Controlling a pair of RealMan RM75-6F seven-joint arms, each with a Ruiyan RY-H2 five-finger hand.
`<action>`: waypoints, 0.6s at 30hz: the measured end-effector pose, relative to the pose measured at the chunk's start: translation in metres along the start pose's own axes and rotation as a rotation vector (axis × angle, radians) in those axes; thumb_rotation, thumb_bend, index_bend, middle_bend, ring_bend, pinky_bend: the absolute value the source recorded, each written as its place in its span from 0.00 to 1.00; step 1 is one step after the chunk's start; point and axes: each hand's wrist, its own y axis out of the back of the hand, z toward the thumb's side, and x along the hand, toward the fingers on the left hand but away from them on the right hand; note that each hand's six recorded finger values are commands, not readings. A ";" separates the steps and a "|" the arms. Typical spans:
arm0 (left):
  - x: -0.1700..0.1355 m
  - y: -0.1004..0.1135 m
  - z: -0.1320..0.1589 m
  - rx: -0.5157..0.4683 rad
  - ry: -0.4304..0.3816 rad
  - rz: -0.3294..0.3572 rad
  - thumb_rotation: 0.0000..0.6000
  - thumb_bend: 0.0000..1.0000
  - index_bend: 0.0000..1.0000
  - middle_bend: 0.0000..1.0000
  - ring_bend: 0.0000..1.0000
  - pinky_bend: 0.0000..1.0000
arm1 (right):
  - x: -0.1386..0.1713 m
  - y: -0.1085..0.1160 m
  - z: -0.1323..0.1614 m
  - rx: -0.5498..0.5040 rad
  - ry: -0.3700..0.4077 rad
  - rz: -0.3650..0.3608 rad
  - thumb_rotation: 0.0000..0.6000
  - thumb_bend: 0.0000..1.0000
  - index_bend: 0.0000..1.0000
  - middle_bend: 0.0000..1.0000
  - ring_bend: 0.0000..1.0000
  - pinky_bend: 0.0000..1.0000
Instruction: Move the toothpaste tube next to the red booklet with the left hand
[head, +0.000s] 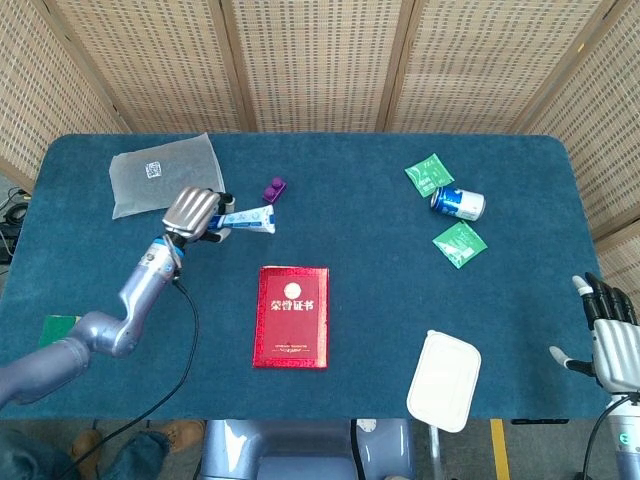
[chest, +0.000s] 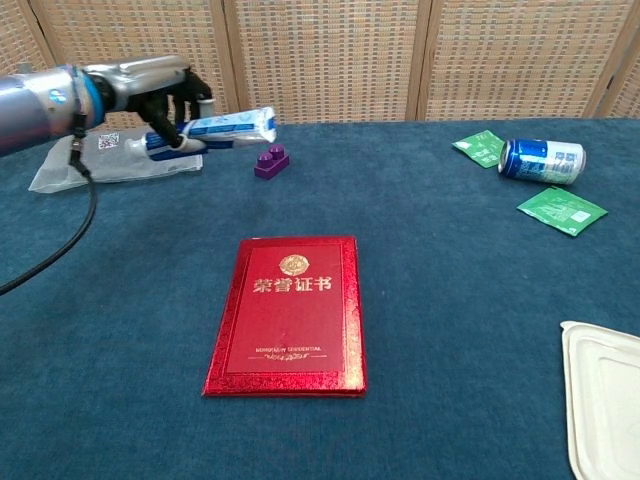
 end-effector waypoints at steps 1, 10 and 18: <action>0.008 -0.001 0.014 0.003 -0.007 -0.013 1.00 0.45 0.57 0.57 0.50 0.50 | -0.001 0.000 -0.002 -0.003 -0.006 0.000 1.00 0.00 0.00 0.00 0.00 0.00; 0.045 -0.037 0.083 0.011 -0.037 -0.123 1.00 0.45 0.57 0.56 0.49 0.50 | -0.004 0.004 -0.021 -0.013 -0.061 0.002 1.00 0.00 0.00 0.00 0.00 0.00; 0.056 -0.063 0.098 0.031 -0.023 -0.182 1.00 0.45 0.56 0.56 0.49 0.49 | -0.004 0.007 -0.033 -0.022 -0.092 -0.002 1.00 0.00 0.00 0.00 0.00 0.00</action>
